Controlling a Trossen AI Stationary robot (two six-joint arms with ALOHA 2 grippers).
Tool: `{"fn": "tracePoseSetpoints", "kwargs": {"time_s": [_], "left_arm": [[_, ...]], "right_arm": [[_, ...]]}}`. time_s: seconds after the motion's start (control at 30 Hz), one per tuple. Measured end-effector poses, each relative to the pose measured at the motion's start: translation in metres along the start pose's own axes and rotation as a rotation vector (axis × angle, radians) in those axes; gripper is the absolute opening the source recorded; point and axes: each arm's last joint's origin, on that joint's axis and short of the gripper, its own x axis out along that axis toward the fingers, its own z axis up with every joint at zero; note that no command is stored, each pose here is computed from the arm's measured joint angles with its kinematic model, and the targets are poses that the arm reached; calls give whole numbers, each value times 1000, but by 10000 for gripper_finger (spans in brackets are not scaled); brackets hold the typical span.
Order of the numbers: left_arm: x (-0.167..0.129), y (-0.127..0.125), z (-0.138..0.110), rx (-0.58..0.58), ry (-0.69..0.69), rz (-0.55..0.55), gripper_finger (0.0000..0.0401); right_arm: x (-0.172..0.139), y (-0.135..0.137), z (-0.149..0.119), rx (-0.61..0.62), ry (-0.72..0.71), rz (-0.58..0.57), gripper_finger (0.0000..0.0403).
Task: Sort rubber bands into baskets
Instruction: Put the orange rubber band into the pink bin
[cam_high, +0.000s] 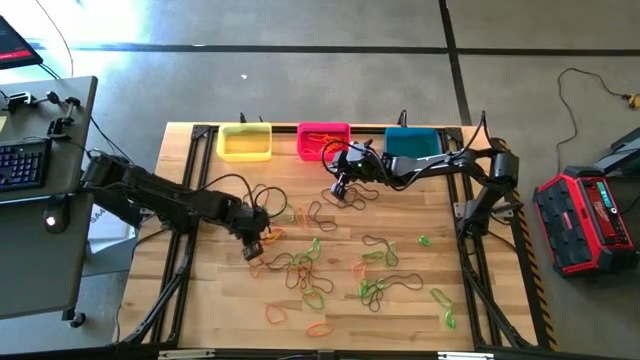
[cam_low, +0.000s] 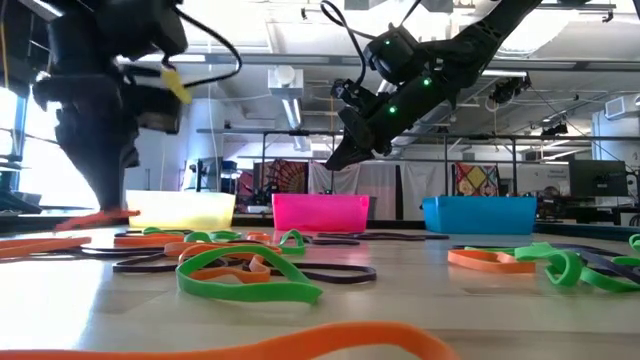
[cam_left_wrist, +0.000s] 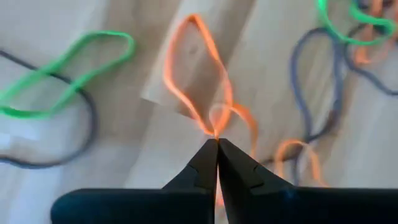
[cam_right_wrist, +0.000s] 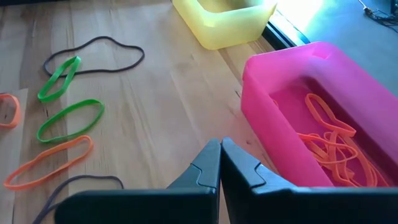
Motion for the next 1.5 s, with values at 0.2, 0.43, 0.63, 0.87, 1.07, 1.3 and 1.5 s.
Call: {"fn": "tracePoseSetpoints", "kwargs": {"time_s": [0.2,0.43,0.63,0.87,1.07,1.3,1.5], "left_arm": [[-8,16,21,37,-78,56,1],[-20,39,50,83,-219,115,0],[-33,66,81,66,-422,134,0],[-46,105,122,106,-588,152,0],[-41,140,169,170,-581,198,0],[-30,181,212,205,-631,109,0],[-18,210,233,200,-646,64,0]], "right_arm": [[0,0,0,0,0,0,0],[0,0,0,2,0,0,0],[0,0,0,3,0,0,0],[0,0,0,22,0,0,0],[0,1,0,46,0,1,0],[0,5,0,45,3,5,0],[-1,5,0,44,3,5,0]]}}
